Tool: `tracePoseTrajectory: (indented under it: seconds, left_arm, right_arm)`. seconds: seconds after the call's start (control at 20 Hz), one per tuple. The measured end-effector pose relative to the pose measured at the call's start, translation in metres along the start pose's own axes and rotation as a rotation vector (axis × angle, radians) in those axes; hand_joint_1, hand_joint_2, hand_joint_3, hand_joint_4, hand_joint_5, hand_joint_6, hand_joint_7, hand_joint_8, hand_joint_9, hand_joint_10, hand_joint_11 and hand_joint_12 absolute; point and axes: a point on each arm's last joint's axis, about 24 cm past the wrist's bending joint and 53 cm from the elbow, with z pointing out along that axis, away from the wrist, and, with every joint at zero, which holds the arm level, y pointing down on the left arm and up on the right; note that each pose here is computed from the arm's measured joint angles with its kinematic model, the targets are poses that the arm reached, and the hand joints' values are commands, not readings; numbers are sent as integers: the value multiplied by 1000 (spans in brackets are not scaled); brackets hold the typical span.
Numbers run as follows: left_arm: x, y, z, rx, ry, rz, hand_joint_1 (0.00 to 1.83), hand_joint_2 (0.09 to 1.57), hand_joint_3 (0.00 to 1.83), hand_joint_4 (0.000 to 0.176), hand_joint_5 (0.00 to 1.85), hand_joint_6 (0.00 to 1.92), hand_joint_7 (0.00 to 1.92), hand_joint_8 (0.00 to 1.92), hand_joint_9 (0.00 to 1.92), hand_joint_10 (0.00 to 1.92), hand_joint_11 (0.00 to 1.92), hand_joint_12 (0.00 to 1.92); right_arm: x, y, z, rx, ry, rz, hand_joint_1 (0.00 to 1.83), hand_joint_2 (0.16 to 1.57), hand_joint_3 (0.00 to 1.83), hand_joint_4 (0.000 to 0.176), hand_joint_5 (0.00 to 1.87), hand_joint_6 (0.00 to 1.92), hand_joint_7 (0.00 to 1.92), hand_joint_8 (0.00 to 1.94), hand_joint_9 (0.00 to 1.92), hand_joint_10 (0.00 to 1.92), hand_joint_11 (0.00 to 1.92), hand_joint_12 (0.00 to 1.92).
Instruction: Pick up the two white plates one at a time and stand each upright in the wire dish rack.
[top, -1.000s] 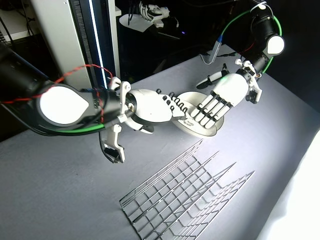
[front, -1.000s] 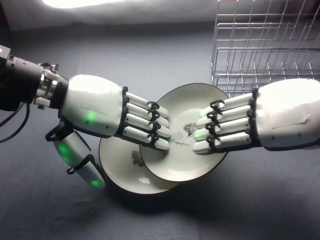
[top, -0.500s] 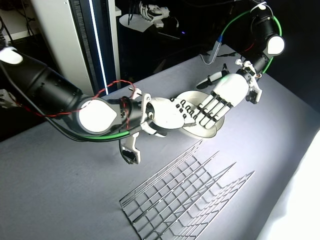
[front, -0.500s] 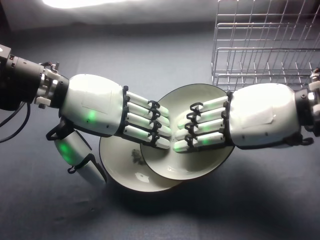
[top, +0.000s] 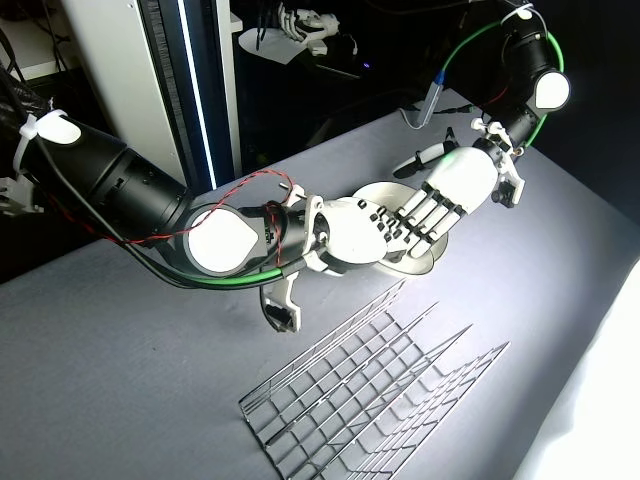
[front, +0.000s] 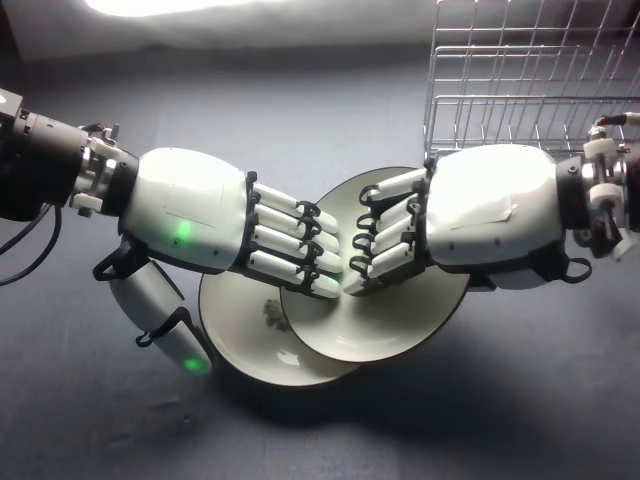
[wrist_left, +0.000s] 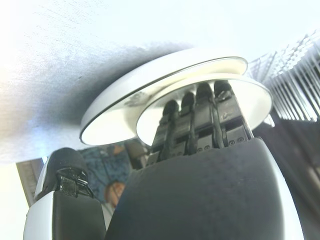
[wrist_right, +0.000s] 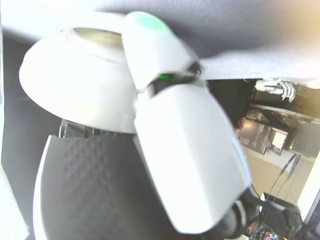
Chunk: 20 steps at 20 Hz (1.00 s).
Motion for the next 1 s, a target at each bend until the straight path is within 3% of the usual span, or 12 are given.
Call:
tracePoseTrajectory:
  seconds: [0.05, 0.1, 0.35, 0.5, 0.6, 0.75, 1.0]
  left_arm:
    - [0, 0, 0, -1, 0, -1, 0, 1091, 5, 0, 0, 0, 0, 0, 0, 0, 0, 0]
    - [0, 1, -1, -2, 0, -1, 0, 1090, 4, 0, 0, 0, 0, 0, 0, 0, 0, 0]
    - [-1, 2, -3, -7, -4, -22, 0, 1091, 3, 0, 0, 0, 0, 0, 0, 0, 0, 0]
    - [-5, 4, -9, -18, -22, -57, 0, 1085, 0, 0, 0, 0, 0, 0, 0, 0, 0, 0]
    - [-9, 10, -23, -44, -44, -85, 0, 1089, 2, 0, 0, 0, 0, 0, 0, 0, 0, 0]
    - [-20, 35, -62, -165, -81, -96, 0, 1091, 2, 0, 0, 0, 0, 0, 0, 0, 0, 0]
    - [-46, 29, -98, -179, -148, -131, 0, 1085, 0, 0, 0, 0, 0, 0, 0, 0, 0, 0]
  right_arm:
    - [0, 0, 0, -1, -1, -3, 1337, 1124, 13, 0, 860, 1104, 1001, 656, 918, 943, 702, 1060]
    - [-2, 1, 0, -5, -6, 1, 1371, 1101, 1, 0, 900, 1067, 1056, 752, 962, 1064, 827, 1074]
    - [-7, 10, 0, -39, -23, -2, 1391, 1055, 0, 0, 1048, 823, 1126, 662, 1049, 1008, 942, 1089]
    - [-8, 11, 0, -46, -26, 1, 1386, 1069, 3, 0, 1020, 852, 1083, 758, 1007, 1066, 888, 1118]
    - [-10, 13, 1, -49, -29, -1, 1386, 1073, 2, 0, 1015, 855, 1053, 792, 1016, 1070, 889, 1126]
    - [-18, 14, -2, -56, -47, 0, 1379, 1099, 0, 0, 934, 970, 1013, 861, 978, 1141, 837, 1148]
    - [-44, 21, -12, -60, -100, 4, 1384, 1080, 0, 0, 991, 906, 1056, 777, 1000, 1094, 855, 1119]
